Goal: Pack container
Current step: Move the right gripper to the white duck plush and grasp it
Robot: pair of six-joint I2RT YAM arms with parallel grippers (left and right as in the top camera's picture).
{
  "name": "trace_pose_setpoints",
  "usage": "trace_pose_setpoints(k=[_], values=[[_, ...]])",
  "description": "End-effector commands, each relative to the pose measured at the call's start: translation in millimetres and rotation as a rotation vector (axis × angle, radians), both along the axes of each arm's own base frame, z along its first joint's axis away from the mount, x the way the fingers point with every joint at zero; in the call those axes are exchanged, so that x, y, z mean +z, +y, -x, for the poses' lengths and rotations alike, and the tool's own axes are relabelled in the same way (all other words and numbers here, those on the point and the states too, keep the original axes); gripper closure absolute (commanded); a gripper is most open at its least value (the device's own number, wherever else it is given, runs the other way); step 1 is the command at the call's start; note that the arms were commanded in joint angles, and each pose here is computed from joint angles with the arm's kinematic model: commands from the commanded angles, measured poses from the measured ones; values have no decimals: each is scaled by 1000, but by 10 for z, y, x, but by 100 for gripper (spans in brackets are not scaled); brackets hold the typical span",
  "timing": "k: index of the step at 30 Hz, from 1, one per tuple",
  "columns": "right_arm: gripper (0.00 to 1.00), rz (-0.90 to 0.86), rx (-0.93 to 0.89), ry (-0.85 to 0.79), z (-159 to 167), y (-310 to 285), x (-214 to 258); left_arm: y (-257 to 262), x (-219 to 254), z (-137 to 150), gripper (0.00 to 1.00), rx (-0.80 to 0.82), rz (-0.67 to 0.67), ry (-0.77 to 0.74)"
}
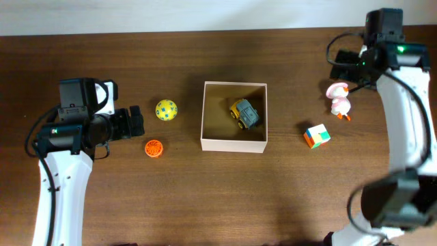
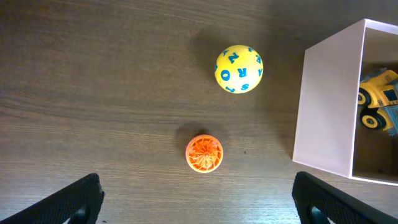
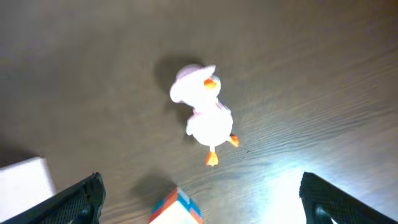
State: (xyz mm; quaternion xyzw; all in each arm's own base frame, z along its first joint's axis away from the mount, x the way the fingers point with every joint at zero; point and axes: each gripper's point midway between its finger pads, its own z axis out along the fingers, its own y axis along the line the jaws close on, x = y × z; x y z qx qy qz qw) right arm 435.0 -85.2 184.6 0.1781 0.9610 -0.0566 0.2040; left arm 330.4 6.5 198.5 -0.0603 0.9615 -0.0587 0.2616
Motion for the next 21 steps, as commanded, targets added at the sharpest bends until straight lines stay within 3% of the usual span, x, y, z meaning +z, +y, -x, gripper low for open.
trace_pose_setpoints(k=[1,11,16,21], values=[[5,-64,106,101,-46,42,-481,-32,52,-31,1,-21,2,-14],[7,-103,29,242,-21,-332,-1251,-33,52,-31,1,-21,2,-14],[30,-126,3,290,67,-420,-1426,-32,52,-31,1,-21,2,-14],[33,-137,14,338,122,-355,-1568,-32,52,-31,1,-21,2,-14]])
